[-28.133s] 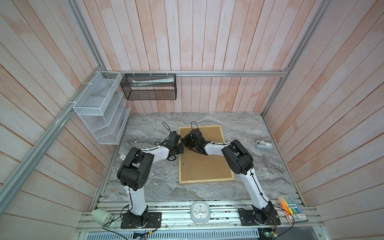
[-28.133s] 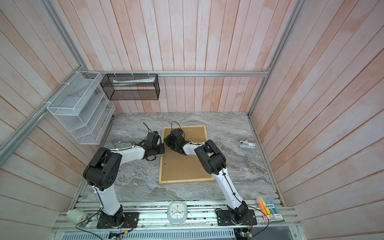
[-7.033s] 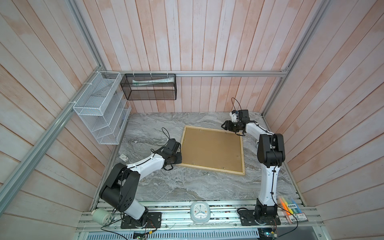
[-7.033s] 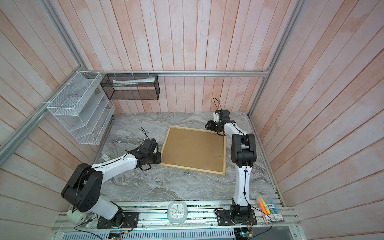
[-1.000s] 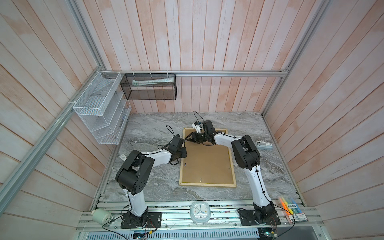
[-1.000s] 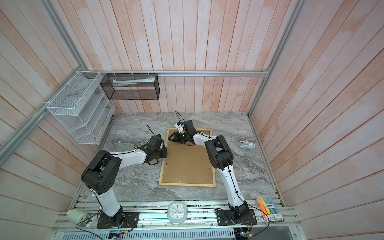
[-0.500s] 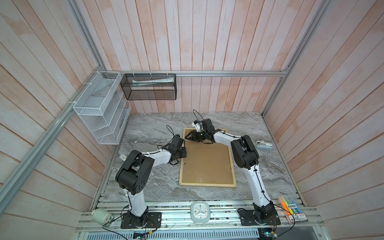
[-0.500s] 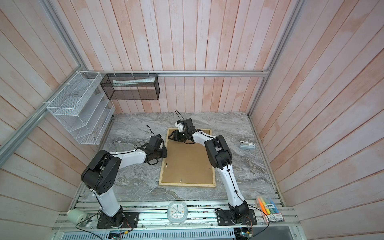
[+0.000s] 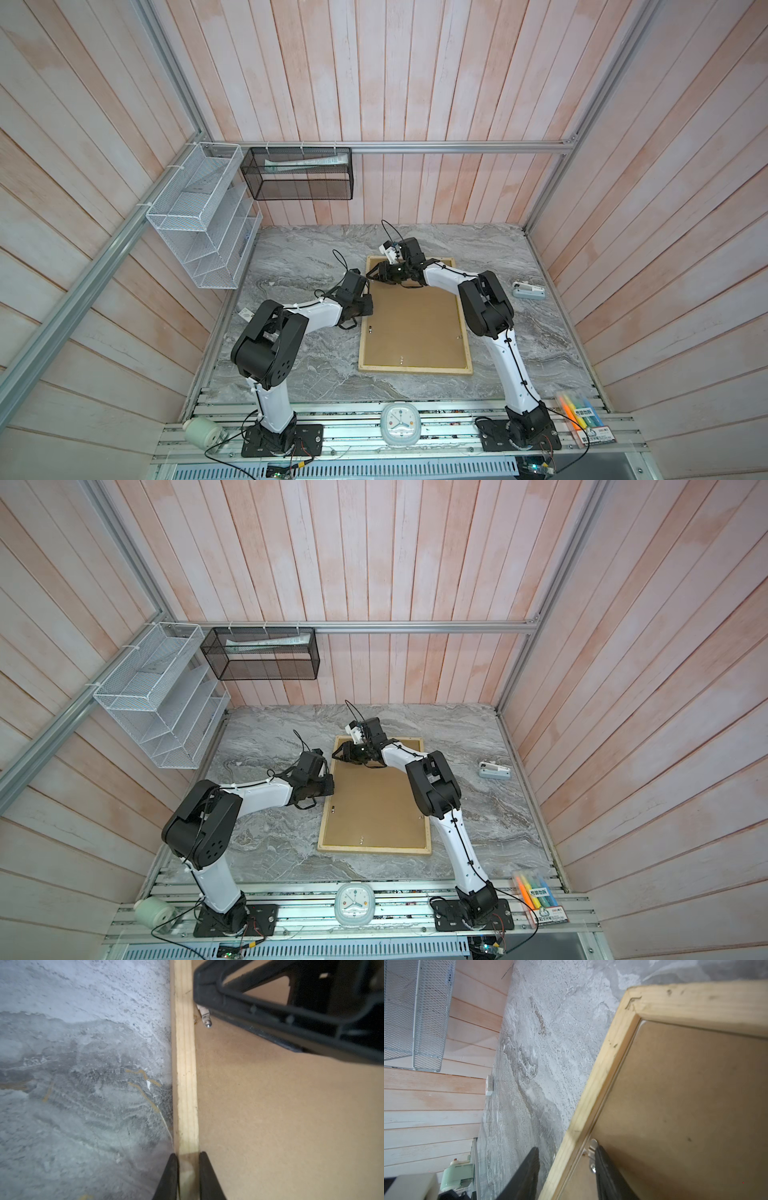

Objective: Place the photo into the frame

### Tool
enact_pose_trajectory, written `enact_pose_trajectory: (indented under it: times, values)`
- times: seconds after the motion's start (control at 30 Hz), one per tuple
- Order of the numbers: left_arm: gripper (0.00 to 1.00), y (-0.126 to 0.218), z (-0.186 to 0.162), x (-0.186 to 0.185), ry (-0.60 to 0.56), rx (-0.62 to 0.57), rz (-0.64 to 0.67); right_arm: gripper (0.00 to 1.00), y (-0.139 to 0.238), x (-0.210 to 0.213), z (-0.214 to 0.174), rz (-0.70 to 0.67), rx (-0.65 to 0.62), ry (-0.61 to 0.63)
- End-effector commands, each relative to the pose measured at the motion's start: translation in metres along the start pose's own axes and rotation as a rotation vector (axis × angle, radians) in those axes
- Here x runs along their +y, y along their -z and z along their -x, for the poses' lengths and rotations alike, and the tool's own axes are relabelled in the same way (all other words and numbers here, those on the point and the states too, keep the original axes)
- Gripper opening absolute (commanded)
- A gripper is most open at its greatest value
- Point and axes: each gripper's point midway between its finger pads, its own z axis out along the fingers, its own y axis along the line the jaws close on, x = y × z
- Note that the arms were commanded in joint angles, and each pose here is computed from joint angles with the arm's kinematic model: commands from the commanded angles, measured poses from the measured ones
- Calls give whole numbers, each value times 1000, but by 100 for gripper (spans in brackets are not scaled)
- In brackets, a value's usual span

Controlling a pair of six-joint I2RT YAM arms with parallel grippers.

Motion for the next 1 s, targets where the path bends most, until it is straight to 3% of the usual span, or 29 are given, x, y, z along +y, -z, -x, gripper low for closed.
enact_pose_trajectory:
  times: [0.0, 0.57, 0.77, 0.97]
  values:
    - [11, 0, -33, -9, -27, 138, -53, 46, -26, -36, -58, -49, 154, -112]
    - [11, -2, -35, -8, -28, 143, -47, 46, -28, -41, -74, -40, 244, -82]
    - [11, 0, -32, 2, -4, 125, 5, 46, -4, -25, -42, -14, 156, -39]
    - [11, 1, -30, 9, 21, 112, 31, 46, 53, -13, -10, -14, 21, -14]
